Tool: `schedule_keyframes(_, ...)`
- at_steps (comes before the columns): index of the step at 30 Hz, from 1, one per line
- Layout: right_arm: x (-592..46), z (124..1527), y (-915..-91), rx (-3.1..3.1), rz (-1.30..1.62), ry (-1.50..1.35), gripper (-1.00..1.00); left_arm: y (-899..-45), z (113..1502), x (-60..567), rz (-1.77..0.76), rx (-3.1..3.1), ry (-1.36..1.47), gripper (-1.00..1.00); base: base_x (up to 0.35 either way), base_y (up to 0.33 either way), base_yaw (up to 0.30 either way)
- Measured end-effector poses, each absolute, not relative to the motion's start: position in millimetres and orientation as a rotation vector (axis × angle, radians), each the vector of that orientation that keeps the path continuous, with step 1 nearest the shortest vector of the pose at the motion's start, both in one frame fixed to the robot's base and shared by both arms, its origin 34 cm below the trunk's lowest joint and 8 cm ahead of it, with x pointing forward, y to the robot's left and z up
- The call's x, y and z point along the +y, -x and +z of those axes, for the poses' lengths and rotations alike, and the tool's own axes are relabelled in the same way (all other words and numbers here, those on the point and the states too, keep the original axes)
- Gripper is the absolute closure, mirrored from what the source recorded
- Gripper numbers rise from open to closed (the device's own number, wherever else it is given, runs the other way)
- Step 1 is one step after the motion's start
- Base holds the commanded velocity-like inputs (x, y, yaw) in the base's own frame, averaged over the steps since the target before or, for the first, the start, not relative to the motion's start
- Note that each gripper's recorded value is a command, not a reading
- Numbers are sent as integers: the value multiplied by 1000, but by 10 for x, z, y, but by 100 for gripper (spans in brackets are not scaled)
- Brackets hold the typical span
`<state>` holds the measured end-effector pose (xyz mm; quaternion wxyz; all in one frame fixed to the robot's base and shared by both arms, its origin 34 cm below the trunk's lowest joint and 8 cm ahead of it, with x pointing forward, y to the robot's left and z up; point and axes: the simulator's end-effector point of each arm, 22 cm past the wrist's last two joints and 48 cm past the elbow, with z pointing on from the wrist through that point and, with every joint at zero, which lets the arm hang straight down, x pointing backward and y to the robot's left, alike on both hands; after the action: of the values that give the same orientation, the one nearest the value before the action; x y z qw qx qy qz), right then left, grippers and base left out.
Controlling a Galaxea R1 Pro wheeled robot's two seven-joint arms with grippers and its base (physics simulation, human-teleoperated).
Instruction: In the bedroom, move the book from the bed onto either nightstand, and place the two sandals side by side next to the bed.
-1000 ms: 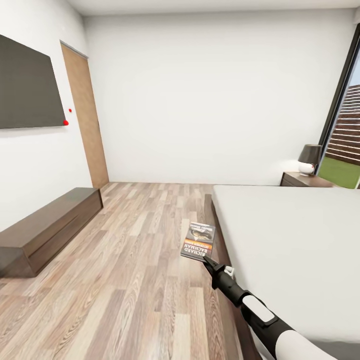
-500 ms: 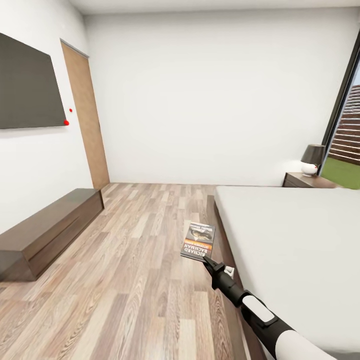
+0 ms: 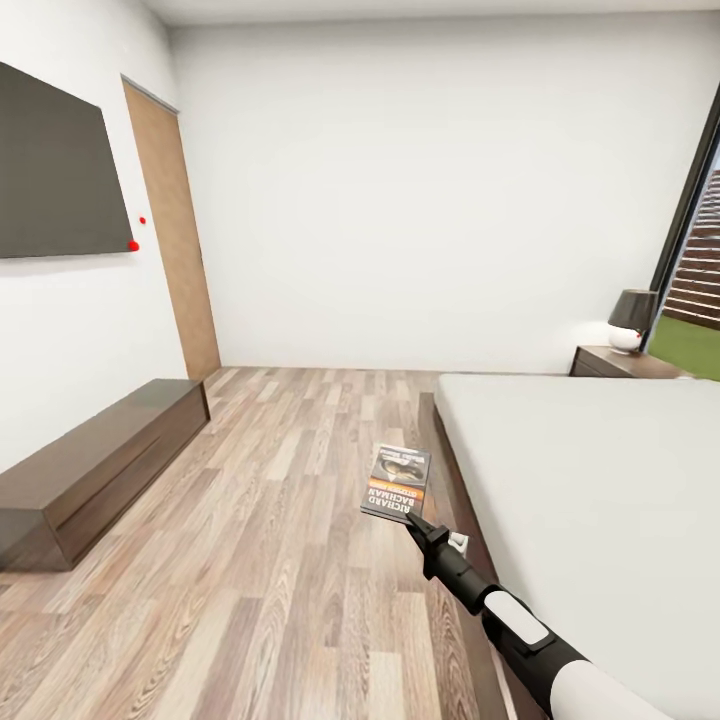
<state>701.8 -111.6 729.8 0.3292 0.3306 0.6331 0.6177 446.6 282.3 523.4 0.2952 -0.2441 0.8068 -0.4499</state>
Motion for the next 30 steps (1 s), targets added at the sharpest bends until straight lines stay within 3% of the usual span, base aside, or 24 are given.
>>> schedule_keyframes(30, -1133, 7294, -7021, 1654, 1614, -870, 100, -4466, 5234, 2823, -1197, 2147, 649, -100, 110, 79, 0)
